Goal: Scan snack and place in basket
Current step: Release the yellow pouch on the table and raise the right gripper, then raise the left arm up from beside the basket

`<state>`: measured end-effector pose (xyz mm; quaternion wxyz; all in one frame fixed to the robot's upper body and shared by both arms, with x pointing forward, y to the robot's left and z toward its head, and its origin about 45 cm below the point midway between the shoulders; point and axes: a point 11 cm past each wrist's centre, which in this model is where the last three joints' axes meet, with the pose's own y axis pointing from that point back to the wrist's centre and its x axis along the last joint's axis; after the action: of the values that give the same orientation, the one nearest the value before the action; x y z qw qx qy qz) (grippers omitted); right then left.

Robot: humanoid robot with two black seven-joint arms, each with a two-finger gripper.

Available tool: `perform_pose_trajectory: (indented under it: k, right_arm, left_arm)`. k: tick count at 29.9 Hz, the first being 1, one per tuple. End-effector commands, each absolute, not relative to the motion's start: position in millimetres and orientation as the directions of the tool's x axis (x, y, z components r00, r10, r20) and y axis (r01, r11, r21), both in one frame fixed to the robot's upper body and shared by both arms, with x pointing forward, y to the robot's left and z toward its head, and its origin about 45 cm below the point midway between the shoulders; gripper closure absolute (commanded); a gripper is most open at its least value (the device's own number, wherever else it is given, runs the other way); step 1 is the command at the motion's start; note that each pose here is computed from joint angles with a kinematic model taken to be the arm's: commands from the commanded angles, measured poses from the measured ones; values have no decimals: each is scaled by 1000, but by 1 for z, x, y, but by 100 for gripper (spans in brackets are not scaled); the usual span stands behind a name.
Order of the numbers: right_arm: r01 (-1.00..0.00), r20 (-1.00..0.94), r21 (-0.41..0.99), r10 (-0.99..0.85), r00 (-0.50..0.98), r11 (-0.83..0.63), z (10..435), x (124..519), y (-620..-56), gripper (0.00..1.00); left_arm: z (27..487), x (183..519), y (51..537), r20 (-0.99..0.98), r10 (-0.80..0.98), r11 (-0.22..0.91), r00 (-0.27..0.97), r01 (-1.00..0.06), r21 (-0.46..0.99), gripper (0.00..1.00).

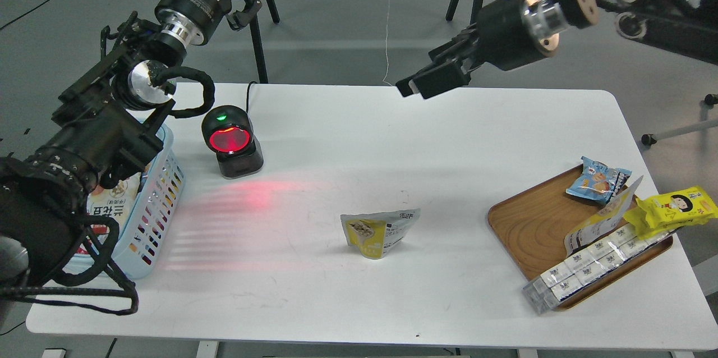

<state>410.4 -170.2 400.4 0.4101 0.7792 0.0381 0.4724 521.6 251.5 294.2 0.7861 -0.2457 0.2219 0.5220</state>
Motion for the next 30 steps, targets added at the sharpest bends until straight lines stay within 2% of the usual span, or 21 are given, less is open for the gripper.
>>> perform_pose_trajectory:
  k: [1,7,14,18,24,30]
  right_arm:
    - [-402,743,578,255,618,-710,415,421,-201,4]
    - [-565,754,370,-118,647,-737,445,429,-272,2]
    - [-712,654,189,-455,605,-676,453,443,-331,2]
    - [-788,542,85,-635,550,-610,452,451,-362,2]
    - [-860,359,-9,-805,473,-510,435,465,-392,2]
    - [-919,94,-103,-924,372,-381,396,480,-407,2]
  left_arm:
    - [292,520,250,-600,712,348,365,-925,-151,0]
    - [291,520,260,-544,755,363,366,-924,-119,0]
    - [337,528,260,-499,754,385,426,-903,-189,0]
    - [366,517,259,-441,749,450,495,-868,-210,0]
    - [381,490,258,-220,775,577,593,-805,-140,0]
    - [393,474,264,47,766,643,641,-763,-69,0]
